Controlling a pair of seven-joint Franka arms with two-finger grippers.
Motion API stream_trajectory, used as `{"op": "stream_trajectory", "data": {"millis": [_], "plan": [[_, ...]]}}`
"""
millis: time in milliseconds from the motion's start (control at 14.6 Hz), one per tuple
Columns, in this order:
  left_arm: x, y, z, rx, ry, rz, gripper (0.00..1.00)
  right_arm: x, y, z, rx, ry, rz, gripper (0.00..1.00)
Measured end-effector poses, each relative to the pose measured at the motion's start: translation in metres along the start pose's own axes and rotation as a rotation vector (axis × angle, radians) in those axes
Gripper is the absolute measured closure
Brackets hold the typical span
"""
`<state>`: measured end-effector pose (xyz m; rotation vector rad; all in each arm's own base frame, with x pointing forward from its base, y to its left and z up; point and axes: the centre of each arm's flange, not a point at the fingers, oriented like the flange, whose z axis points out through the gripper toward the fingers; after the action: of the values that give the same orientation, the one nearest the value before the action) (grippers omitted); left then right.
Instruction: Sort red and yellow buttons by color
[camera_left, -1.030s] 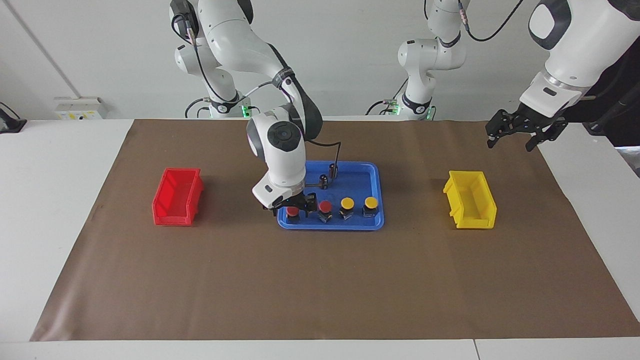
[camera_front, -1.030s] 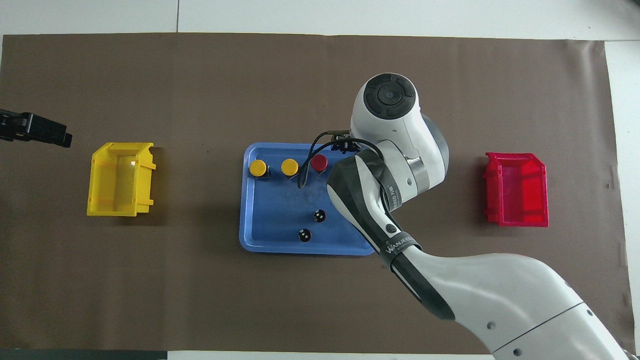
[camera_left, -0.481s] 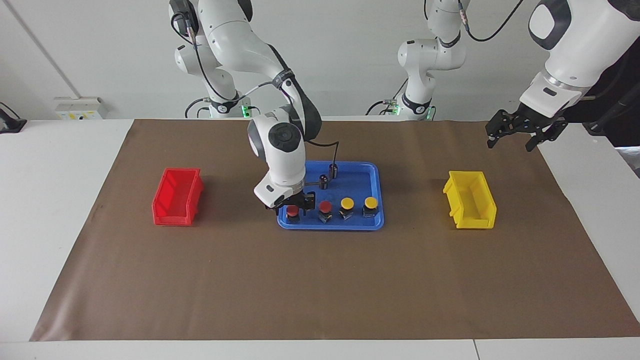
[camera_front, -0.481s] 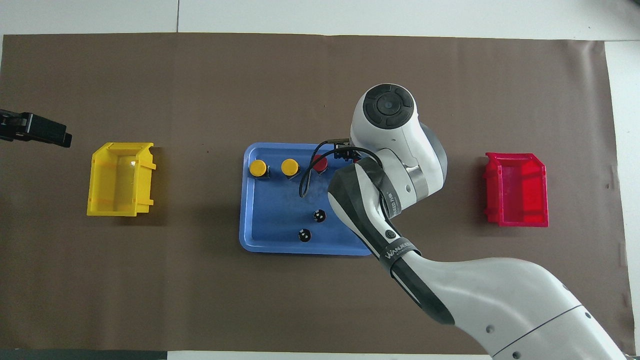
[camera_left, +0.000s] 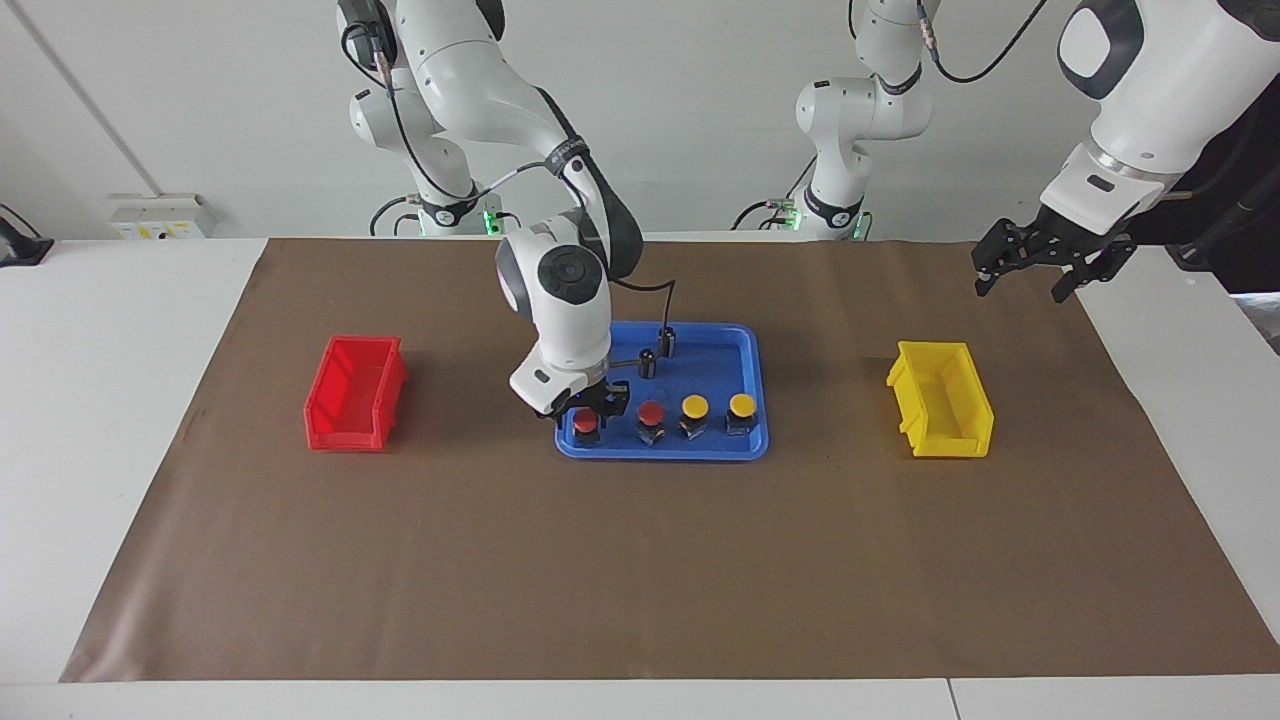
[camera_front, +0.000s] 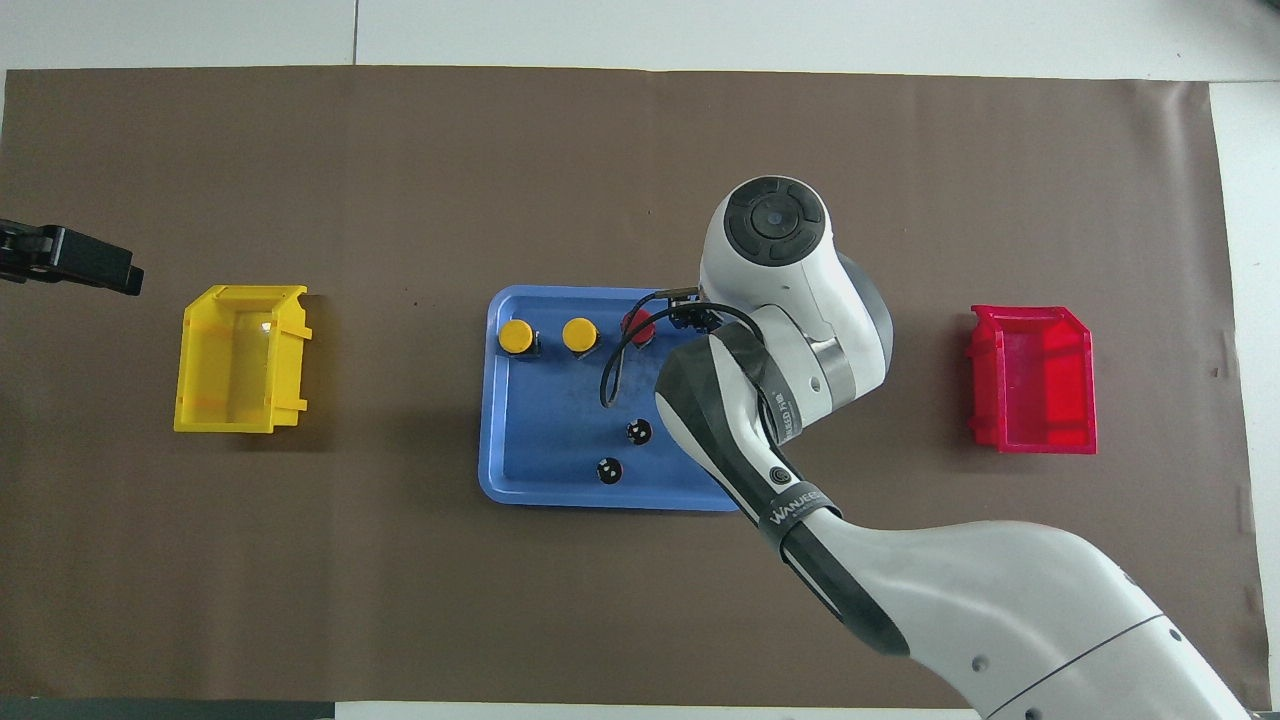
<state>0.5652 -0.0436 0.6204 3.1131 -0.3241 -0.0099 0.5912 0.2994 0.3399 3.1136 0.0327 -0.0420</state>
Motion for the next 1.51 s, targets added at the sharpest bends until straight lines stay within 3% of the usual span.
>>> {"op": "stream_trajectory", "data": {"millis": [137, 275, 481, 618, 824, 961, 1099, 1236, 1511], "plan": [[0.0, 0.0, 0.0, 0.0, 0.0, 0.0, 0.0, -0.002, -0.002, 0.001, 0.0, -0.002, -0.004, 0.43], [0.0, 0.0, 0.0, 0.0, 0.0, 0.0, 0.0, -0.001, -0.002, 0.0, 0.002, 0.0, -0.004, 0.59], [0.0, 0.0, 0.0, 0.0, 0.0, 0.0, 0.0, 0.008, 0.003, -0.023, 0.011, 0.022, 0.008, 0.59], [-0.001, 0.0, 0.001, -0.002, -0.012, -0.001, 0.0, 0.019, 0.024, -0.062, 0.016, 0.031, 0.001, 0.59], [-0.001, 0.004, 0.002, -0.002, -0.007, -0.009, 0.0, 0.018, 0.117, -0.133, 0.015, 0.0, -0.035, 0.59], [0.009, 0.035, 0.022, -0.011, 0.05, -0.064, 0.0, 0.0, 0.193, -0.161, 0.019, -0.043, -0.035, 0.59], [0.016, 0.109, 0.068, -0.021, 0.082, -0.094, 0.0, -0.02, 0.25, -0.159, 0.025, -0.094, -0.02, 0.59], [0.014, 0.177, 0.119, -0.028, 0.067, -0.099, 0.0, -0.033, 0.29, -0.136, 0.034, -0.129, -0.019, 0.59], [0.024, 0.232, 0.184, -0.035, 0.07, -0.128, 0.04, -0.056, 0.342, -0.075, 0.05, -0.107, -0.044, 0.59]]}}
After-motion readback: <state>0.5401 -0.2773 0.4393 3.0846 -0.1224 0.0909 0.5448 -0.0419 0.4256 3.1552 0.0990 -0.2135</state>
